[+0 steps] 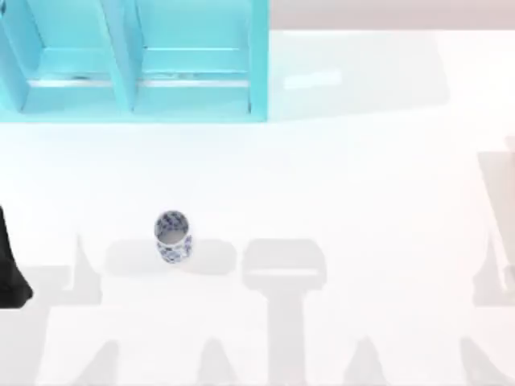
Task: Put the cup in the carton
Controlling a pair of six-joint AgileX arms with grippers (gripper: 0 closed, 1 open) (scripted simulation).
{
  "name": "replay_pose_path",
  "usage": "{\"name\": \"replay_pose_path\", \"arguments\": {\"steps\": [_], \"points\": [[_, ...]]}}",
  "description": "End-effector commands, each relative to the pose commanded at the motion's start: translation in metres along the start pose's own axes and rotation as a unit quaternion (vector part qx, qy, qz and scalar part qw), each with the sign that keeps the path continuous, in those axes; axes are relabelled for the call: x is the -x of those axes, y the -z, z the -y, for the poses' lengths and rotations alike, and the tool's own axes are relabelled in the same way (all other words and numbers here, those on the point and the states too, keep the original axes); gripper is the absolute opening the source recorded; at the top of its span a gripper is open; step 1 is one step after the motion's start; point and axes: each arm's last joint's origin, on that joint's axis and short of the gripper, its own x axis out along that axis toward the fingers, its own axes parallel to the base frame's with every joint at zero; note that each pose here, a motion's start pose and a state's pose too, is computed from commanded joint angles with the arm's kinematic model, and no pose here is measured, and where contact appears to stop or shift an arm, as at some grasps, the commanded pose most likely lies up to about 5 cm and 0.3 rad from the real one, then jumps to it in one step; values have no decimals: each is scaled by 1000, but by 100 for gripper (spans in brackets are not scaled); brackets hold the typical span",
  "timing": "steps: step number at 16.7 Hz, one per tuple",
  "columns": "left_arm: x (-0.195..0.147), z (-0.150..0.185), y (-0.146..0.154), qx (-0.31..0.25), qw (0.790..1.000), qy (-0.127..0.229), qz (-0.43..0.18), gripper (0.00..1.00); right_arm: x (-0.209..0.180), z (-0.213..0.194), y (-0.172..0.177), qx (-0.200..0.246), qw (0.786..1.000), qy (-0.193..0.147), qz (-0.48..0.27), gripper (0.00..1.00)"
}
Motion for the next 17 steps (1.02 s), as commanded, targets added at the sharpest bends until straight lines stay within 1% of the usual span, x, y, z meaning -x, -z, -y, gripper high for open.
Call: {"name": "replay_pose_path", "arguments": {"steps": [4, 6, 8, 10, 13, 17], "points": [[0, 0, 0, 0, 1000, 0, 0, 100, 0, -1, -5, -2, 1000, -6, -5, 100], [0, 0, 0, 0, 1000, 0, 0, 100, 0, -4, -18, -9, 1000, -21, -17, 100], [0, 0, 0, 0, 1000, 0, 0, 100, -1, -9, -39, -19, 998, -41, -36, 100], [0, 0, 0, 0, 1000, 0, 0, 100, -3, -15, -67, -35, 996, -66, -58, 100], [0, 0, 0, 0, 1000, 0, 0, 100, -14, -30, -119, -66, 988, -106, -96, 100], [0, 0, 0, 0, 1000, 0, 0, 100, -41, -63, -197, -118, 967, -160, -156, 100]]}}
